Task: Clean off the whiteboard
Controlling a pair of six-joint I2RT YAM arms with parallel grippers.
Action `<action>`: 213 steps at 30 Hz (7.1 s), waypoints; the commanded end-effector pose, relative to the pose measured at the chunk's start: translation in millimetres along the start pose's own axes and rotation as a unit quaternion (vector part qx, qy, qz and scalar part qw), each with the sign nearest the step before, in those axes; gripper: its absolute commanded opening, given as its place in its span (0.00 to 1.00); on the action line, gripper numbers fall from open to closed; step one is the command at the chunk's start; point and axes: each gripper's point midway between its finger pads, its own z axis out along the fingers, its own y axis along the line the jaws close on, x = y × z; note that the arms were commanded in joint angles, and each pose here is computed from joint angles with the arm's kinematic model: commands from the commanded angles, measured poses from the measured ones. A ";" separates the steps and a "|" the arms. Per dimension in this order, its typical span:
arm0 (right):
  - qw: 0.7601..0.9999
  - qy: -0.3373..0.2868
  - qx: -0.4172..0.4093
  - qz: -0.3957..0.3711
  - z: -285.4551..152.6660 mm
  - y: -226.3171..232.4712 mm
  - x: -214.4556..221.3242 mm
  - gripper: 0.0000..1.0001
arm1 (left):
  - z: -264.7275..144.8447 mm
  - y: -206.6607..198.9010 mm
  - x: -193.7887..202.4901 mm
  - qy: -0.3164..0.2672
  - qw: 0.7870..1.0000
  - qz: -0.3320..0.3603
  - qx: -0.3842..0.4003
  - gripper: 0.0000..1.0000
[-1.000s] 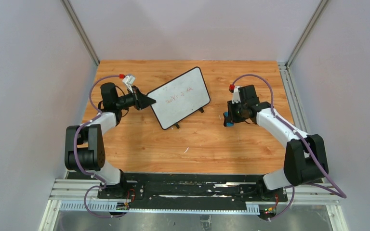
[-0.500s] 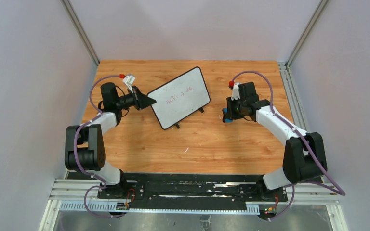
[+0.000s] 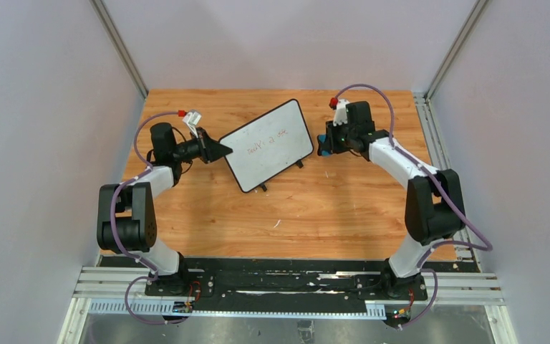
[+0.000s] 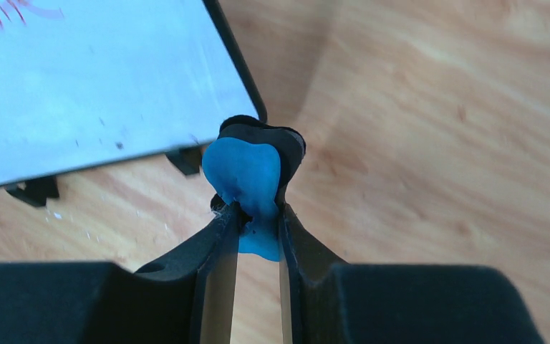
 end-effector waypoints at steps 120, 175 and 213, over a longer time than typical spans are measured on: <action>0.975 -0.079 -0.110 -0.175 64.6 203.5 -57.0 0.01 | -2.5 17.6 8.8 0.021 0.998 0.023 -0.046 0.00; 0.979 -0.051 -0.088 -0.178 81.5 200.3 -30.7 0.01 | -2.7 17.2 10.4 0.025 0.999 0.019 -0.045 0.00; 0.971 -0.078 -0.140 -0.180 61.7 242.1 -52.8 0.00 | -2.7 19.1 10.9 0.029 0.998 0.020 -0.047 0.00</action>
